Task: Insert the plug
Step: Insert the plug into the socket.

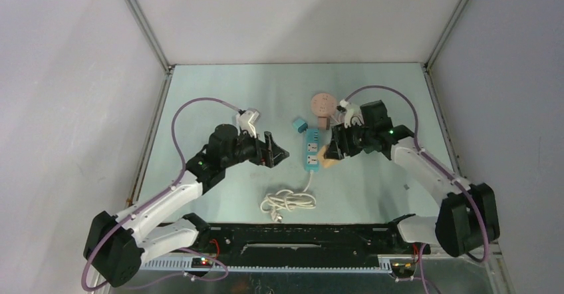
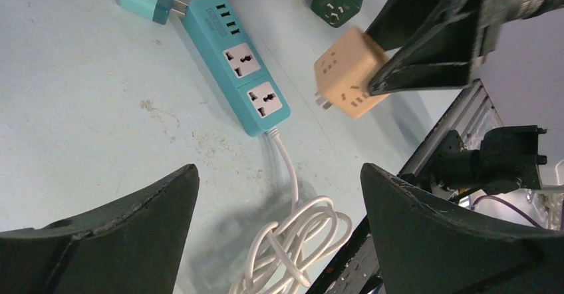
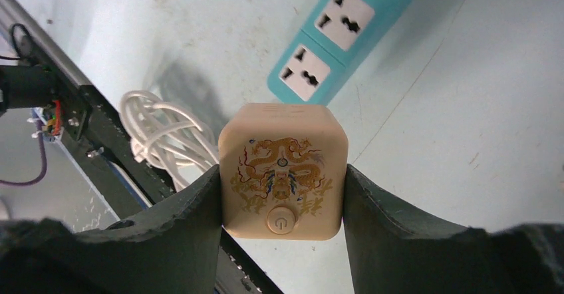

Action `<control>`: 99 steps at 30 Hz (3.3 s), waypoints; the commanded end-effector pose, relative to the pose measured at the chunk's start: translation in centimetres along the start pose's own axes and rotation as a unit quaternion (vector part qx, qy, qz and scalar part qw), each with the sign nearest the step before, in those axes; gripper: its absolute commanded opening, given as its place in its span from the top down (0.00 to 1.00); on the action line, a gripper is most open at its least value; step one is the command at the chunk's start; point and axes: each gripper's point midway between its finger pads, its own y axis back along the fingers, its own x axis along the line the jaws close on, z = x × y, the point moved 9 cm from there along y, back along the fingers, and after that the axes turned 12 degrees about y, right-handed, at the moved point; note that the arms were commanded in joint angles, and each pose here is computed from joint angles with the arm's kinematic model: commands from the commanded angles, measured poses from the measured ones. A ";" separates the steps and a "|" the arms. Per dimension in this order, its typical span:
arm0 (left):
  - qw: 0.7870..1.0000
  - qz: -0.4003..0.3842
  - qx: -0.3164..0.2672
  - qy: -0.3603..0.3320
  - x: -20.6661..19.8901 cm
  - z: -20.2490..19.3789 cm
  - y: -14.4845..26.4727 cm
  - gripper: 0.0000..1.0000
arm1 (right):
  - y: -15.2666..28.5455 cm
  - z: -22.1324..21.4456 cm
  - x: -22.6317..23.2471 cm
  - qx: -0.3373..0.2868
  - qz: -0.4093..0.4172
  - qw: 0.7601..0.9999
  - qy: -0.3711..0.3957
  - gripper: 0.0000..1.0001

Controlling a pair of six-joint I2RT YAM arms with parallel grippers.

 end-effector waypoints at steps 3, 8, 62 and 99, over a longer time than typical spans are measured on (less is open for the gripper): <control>0.998 -0.018 -0.032 -0.041 -0.5 0.7 1.2 0.05 | 5.0 3.8 2.3 -0.098 0.055 0.982 0.153 1.00; 0.995 -0.040 -0.059 -0.065 -1.4 1.4 2.5 0.04 | 7.8 5.4 4.1 -0.159 0.081 0.958 0.223 1.00; 0.992 -0.013 -0.104 -0.075 -0.3 1.3 3.8 0.02 | -1.4 7.4 2.2 0.041 0.029 0.916 0.399 1.00; 0.982 0.141 0.122 -0.015 3.0 -0.7 -17.6 0.07 | 10.3 4.5 0.4 -0.107 -0.243 0.954 0.136 1.00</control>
